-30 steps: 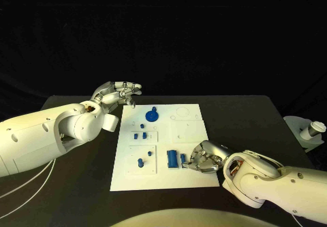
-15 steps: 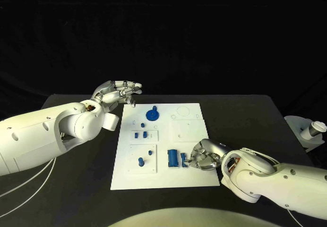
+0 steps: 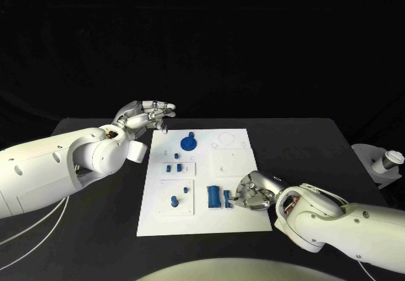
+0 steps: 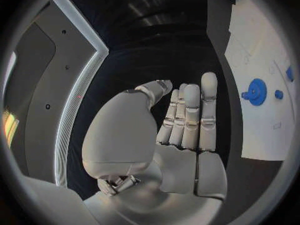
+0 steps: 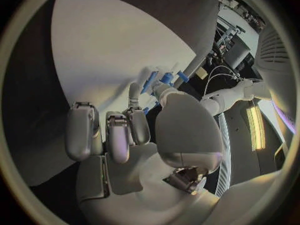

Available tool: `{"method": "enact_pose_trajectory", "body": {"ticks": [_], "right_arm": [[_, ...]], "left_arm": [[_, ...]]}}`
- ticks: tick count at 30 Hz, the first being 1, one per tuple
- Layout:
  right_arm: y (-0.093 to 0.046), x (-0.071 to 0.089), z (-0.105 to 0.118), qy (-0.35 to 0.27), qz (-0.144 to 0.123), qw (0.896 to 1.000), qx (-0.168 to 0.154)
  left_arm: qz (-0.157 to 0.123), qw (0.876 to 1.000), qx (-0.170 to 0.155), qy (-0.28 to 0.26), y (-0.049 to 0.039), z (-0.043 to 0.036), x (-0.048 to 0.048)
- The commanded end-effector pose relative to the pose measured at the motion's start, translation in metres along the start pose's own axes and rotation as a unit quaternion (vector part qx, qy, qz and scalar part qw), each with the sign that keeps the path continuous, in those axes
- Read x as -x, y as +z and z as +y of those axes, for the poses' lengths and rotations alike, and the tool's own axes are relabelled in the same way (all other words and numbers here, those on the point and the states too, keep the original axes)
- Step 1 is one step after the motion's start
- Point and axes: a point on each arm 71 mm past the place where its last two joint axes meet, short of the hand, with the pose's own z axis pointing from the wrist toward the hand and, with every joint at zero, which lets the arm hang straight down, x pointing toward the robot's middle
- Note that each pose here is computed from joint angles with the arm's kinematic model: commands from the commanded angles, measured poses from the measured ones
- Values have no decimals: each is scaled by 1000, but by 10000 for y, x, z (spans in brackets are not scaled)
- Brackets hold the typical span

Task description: Assemble the parts on the task board

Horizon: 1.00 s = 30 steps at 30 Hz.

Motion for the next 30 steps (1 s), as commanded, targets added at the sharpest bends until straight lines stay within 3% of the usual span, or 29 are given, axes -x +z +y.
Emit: {"method": "enact_pose_trajectory", "body": {"ticks": [1, 6, 9, 15, 21, 26, 30], "right_arm": [[-17, 101, 56, 41, -33, 998, 43], [12, 331, 55, 113, -58, 988, 93], [114, 551, -11, 184, -73, 974, 114], [425, 933, -240, 306, -103, 941, 106], [759, 1259, -424, 378, -140, 910, 101], [991, 1419, -502, 409, -160, 893, 104], [1078, 1471, -517, 418, -167, 887, 108]], "left_arm": [[6, 1000, -4, -4, 4, -10, -12], [2, 1000, -9, -3, 9, -6, 7], [-6, 1000, -17, -9, 18, 9, 34], [-37, 998, -37, -19, 67, 47, 130], [-84, 995, -55, -23, 164, 82, 270], [-115, 991, -66, -21, 267, 122, 354], [-128, 989, -70, -18, 323, 147, 377]]}}
